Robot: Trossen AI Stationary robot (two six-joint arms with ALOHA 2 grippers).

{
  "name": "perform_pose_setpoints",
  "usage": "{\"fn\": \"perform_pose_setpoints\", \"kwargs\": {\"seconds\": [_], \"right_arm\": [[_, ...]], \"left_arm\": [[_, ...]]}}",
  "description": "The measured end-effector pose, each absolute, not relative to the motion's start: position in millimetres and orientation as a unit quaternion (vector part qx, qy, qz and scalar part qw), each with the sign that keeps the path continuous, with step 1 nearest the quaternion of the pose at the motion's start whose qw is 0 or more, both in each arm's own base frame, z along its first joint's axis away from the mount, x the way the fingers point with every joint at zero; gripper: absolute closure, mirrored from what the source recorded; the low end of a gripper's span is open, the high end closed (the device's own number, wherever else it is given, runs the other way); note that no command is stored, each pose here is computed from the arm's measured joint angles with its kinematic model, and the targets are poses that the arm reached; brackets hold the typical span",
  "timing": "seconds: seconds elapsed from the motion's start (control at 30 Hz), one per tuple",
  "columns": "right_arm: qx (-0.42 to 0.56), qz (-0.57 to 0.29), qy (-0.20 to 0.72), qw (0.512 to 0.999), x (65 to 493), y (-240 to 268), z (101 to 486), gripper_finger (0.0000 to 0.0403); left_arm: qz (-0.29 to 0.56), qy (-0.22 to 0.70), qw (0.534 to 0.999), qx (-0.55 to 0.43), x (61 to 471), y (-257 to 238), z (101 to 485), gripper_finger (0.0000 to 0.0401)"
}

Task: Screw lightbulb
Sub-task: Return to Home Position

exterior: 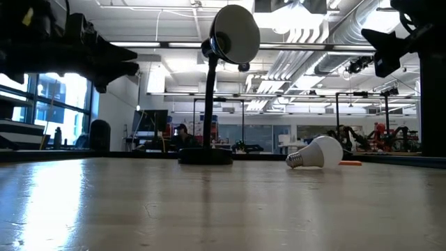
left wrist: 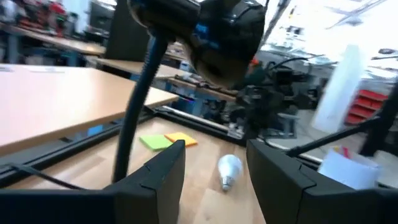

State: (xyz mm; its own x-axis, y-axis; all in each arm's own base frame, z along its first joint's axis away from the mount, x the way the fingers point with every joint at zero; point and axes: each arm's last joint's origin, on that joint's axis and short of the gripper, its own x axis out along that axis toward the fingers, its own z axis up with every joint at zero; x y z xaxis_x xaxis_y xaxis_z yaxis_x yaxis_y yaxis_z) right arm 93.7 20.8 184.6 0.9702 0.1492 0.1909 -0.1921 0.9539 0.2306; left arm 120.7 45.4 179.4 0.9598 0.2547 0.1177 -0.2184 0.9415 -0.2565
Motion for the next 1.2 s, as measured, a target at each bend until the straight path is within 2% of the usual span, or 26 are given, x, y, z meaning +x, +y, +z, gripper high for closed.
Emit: {"fn": "perform_pose_setpoints", "kwargs": {"seconds": [0.23,0.6,0.73,0.87,1.0,1.2], "right_arm": [[0.122,0.065,-0.094,0.986,93.6,19.5,185.7,0.0145],[0.143,0.064,-0.090,0.984,93.8,19.4,185.1,0.0145],[0.111,0.036,-0.095,0.989,93.8,17.9,185.3,0.0150],[0.085,0.031,-0.083,0.992,94.5,17.1,182.7,0.0185],[0.076,0.017,-0.036,0.996,95.7,14.2,175.6,0.0239],[0.073,-0.011,-0.033,0.997,95.7,5.3,178.6,0.0317]], "left_arm": [[0.167,-0.065,0.979,-0.094,122.4,24.5,178.2,0.0269],[0.151,-0.071,0.983,-0.082,122.1,6.2,182.5,0.0307],[0.152,-0.084,0.982,-0.074,118.1,5.1,185.7,0.0311],[0.171,-0.073,0.980,-0.072,112.8,6.2,183.6,0.0312],[0.184,-0.050,0.979,-0.067,107.0,7.1,178.7,0.0312],[0.166,-0.025,0.984,-0.054,96.7,6.5,179.5,0.0312]]}}
